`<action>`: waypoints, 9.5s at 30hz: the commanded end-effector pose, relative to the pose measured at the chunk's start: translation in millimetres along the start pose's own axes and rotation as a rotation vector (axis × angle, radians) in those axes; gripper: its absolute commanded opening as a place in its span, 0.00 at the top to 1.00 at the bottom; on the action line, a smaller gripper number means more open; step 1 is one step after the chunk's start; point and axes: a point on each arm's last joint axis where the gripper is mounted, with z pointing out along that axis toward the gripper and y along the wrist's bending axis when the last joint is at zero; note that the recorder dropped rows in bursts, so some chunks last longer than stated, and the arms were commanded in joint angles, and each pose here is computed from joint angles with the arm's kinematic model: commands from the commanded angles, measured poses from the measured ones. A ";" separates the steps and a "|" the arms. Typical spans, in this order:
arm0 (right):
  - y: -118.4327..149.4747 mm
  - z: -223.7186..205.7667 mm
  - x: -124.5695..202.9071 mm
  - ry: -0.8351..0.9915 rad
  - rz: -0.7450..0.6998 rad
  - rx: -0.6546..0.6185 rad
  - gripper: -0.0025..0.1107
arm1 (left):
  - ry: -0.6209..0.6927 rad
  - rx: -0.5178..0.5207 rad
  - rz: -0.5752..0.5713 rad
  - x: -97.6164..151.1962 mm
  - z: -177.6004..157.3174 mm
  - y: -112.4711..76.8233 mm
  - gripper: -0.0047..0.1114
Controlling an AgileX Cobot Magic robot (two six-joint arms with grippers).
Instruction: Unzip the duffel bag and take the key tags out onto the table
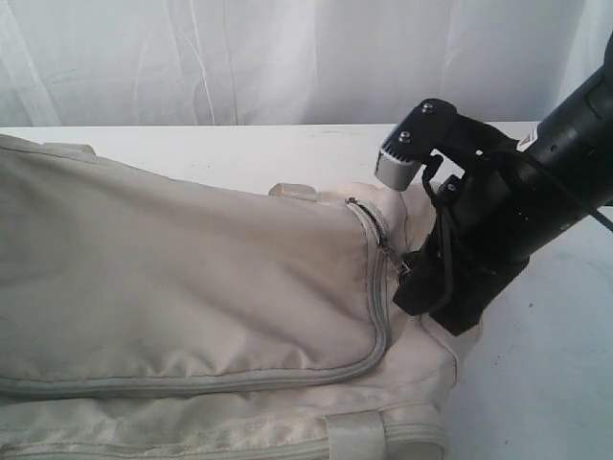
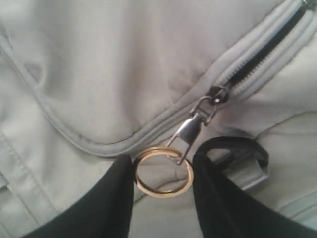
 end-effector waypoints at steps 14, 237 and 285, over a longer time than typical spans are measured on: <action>9.9 -2.3 0.0 0.006 0.114 -0.094 0.98 | -0.085 0.129 -0.050 -16.4 -12.4 -14.1 0.76; 30.1 -11.6 -32.5 -0.071 0.407 0.111 0.52 | 0.070 1.027 0.649 -13.9 -15.0 -199.9 0.46; 22.2 9.8 -41.0 -0.091 0.464 0.078 0.69 | 0.095 1.146 0.779 74.1 30.7 -237.1 0.96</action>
